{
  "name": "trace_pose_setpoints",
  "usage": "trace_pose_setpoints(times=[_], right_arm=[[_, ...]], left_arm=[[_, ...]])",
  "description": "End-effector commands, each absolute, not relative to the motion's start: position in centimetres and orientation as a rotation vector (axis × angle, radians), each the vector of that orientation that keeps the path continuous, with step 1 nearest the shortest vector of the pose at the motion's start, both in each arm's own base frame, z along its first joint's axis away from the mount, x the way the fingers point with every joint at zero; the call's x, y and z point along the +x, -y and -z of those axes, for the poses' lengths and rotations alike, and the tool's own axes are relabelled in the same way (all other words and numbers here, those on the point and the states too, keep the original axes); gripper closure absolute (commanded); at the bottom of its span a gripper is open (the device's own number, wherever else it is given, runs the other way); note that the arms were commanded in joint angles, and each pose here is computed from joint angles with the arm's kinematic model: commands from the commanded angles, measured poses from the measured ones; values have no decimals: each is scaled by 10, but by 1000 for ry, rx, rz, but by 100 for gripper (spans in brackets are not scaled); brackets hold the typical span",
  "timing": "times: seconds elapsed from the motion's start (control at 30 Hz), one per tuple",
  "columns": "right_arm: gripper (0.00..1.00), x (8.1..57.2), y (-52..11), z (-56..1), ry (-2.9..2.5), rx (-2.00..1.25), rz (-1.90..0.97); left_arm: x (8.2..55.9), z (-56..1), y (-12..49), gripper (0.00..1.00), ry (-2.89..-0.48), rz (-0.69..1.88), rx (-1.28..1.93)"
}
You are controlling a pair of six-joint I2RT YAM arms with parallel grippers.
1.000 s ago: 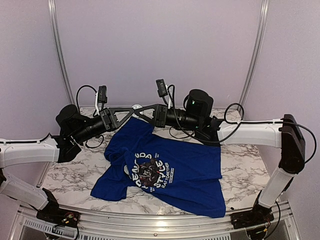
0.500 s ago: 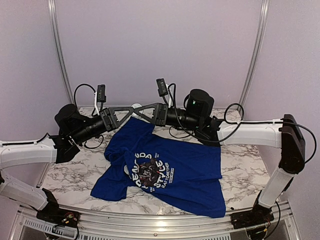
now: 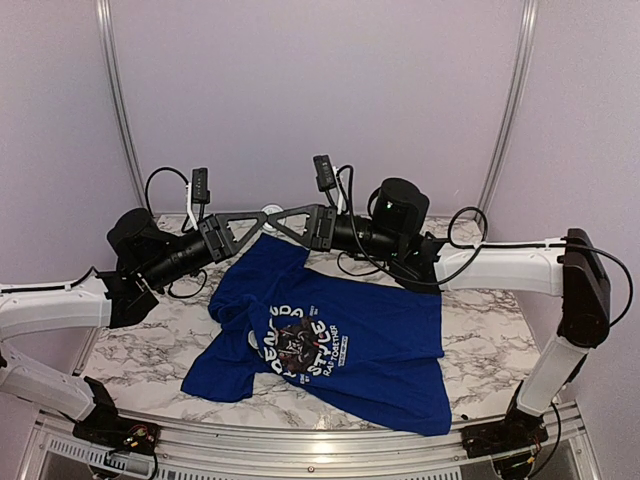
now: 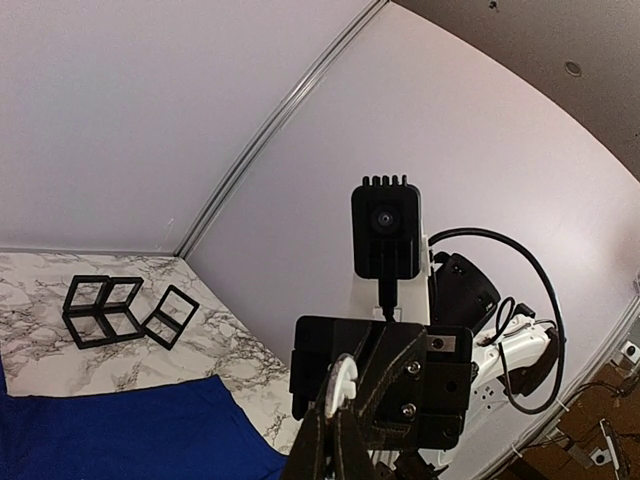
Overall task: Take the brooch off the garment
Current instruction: Close the brooch securely.
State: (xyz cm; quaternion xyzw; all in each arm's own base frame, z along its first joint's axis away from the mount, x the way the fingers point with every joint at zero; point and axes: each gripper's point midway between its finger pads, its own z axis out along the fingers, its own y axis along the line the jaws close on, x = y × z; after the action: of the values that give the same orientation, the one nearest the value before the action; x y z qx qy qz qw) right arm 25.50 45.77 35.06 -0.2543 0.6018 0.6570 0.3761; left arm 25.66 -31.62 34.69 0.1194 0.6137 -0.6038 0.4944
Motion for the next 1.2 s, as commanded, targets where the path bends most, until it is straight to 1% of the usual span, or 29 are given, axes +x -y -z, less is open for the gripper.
trace_pose_setpoints(times=[0.0,1.17], right_arm=[[99,266,-458,-351,-1529,-588,-1652],[98,269,-453,-360,-1493,-547,-1645]], left_arm=[[250,-358,313,100,-1454,1484,273],[258,-345,297,100,-1462,1478,101]])
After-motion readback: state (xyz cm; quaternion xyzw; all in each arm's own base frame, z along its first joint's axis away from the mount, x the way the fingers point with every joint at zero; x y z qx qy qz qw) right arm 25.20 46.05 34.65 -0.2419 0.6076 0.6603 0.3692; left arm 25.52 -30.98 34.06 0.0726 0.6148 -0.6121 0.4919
